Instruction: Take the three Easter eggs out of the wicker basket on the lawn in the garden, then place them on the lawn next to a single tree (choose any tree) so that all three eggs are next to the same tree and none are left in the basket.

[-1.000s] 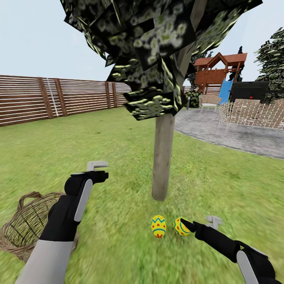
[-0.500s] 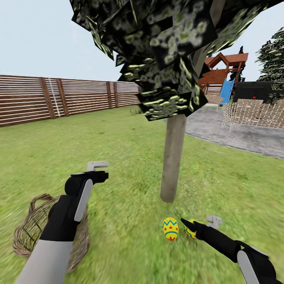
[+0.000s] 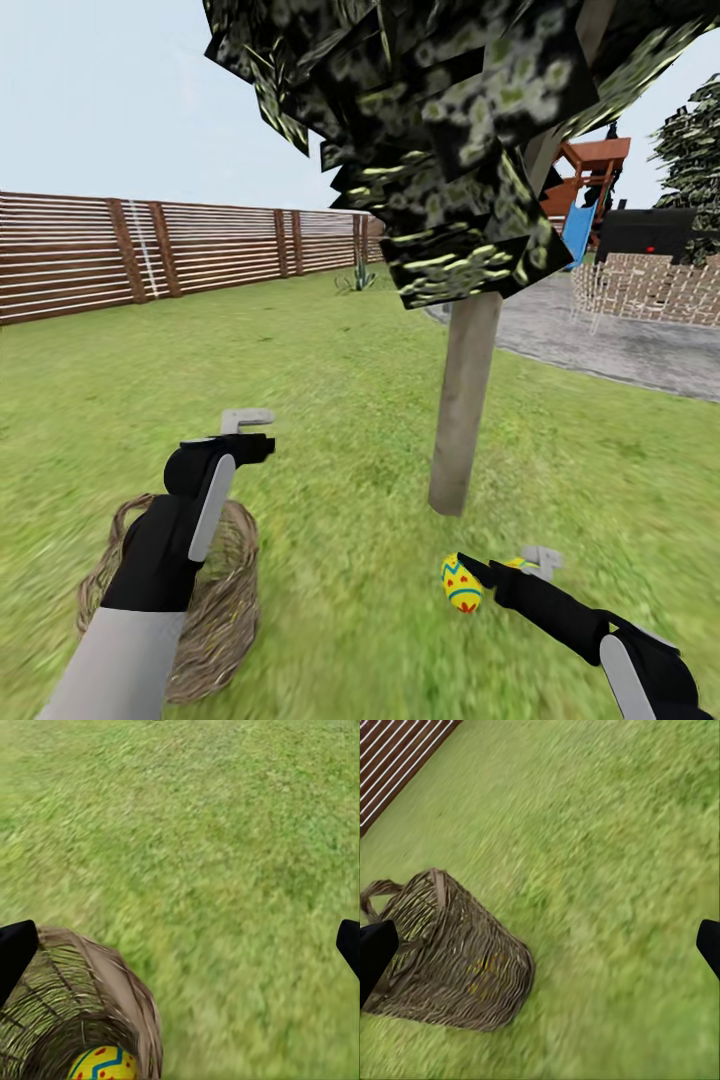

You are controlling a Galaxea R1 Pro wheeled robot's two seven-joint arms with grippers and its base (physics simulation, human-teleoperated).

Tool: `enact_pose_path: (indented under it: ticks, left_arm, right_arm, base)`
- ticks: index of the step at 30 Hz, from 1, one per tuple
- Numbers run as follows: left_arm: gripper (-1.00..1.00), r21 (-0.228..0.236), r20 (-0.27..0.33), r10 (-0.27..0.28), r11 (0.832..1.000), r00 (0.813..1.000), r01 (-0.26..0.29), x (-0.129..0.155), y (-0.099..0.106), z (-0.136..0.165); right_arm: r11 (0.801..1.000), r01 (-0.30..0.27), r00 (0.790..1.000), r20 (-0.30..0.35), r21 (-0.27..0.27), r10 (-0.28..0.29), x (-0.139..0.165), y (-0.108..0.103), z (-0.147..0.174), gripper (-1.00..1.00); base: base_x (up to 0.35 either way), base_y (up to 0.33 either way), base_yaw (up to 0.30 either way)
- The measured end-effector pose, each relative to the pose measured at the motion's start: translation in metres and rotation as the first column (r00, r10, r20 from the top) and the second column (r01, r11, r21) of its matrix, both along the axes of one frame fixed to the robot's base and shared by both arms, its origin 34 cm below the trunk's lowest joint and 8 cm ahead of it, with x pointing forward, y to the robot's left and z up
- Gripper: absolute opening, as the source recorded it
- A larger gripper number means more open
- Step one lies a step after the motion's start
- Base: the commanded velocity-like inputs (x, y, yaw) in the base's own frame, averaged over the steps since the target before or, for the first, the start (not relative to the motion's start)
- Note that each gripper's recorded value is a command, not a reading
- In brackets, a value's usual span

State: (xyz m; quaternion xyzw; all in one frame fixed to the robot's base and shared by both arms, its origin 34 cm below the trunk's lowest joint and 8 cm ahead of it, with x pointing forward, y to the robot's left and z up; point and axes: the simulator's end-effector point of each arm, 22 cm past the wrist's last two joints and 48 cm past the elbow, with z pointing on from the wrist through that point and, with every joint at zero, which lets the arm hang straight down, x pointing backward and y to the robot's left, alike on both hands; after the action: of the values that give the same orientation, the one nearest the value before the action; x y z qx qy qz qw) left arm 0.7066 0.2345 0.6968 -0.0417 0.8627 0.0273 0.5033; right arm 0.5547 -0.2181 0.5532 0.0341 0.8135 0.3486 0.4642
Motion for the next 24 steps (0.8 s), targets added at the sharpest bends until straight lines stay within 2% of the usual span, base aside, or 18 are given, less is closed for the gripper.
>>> enact_pose_path:
  ticks: [5, 17, 24]
  left_arm:
    - [1.0, -0.003, 0.006, -0.001, 1.0, 1.0, 0.001, -0.001, 0.0, 0.003]
    - [1.0, -0.002, -0.018, -0.001, 1.0, 1.0, 0.001, 0.002, 0.001, 0.019]
    - [1.0, -0.022, -0.043, 0.032, 0.999, 0.999, -0.033, 0.003, 0.016, 0.029]
  right_arm:
    - [1.0, 0.0, 1.0, 0.004, -0.001, 0.0, 0.0, 0.0, 0.002, 1.0]
    - [1.0, 0.001, 1.0, 0.004, -0.001, -0.001, 0.005, 0.0, 0.022, 1.0]
    - [1.0, 0.001, 1.0, 0.004, -0.001, -0.001, 0.009, 0.0, 0.038, 1.0]
  base:
    - [0.0, 0.134, 0.0]
    - [0.0, 0.016, 0.0]
    - [0.0, 0.0, 0.0]
